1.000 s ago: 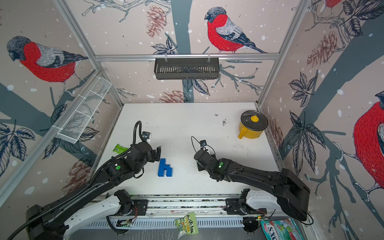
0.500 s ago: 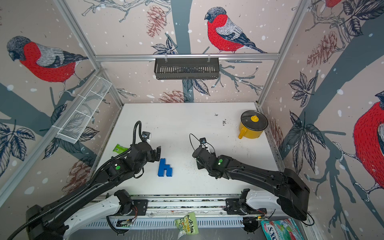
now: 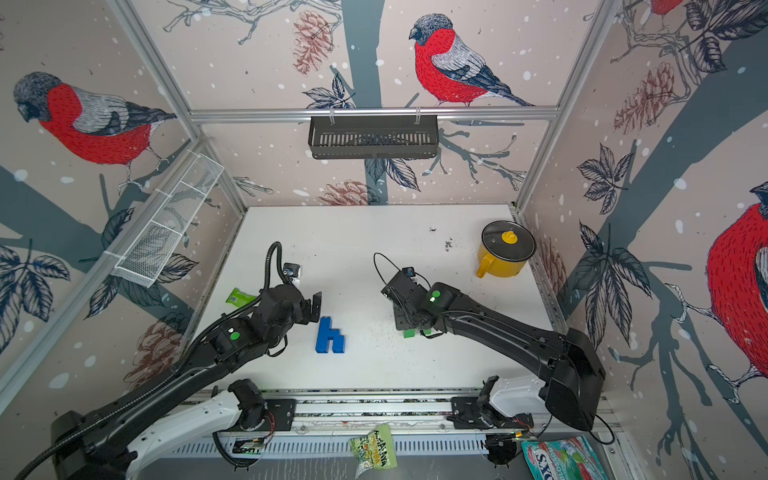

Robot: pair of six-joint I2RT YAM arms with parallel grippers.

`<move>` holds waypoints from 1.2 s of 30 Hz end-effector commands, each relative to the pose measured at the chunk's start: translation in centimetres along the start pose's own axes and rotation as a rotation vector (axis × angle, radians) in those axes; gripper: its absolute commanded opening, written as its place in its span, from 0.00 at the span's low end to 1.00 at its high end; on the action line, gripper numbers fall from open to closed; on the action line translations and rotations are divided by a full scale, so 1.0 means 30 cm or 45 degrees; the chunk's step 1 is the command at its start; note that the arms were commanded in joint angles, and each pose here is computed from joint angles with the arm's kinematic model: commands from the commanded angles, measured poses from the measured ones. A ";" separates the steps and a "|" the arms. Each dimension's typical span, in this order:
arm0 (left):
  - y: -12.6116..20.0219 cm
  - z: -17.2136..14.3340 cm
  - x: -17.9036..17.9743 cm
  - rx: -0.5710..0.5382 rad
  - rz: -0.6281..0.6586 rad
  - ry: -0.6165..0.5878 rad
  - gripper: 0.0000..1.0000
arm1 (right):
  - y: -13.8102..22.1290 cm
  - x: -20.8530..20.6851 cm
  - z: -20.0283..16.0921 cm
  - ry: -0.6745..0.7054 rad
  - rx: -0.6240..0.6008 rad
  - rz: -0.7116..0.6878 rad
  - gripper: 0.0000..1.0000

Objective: Assemble the letter h with lego
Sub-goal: Place the lego brick at the center of the board.

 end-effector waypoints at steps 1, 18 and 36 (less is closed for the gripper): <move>0.006 0.013 -0.001 -0.020 -0.007 0.020 0.98 | 0.018 -0.026 -0.016 0.045 0.199 0.000 0.01; 0.019 0.019 -0.001 -0.038 -0.037 0.037 0.98 | -0.186 -0.053 0.045 0.095 0.696 0.060 0.01; 0.018 0.019 -0.007 -0.037 -0.056 0.033 0.98 | -0.243 -0.067 0.044 0.084 0.798 0.056 0.58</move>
Point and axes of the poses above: each gripper's point midway between its finger pads, its own y axis back along the fingers, its own x axis along the line the jaws close on, z = x × y, the point moved 7 cm from there along y, back along the fingers, and after that the axes turned 3 degrees about y, right-handed, at the moved point
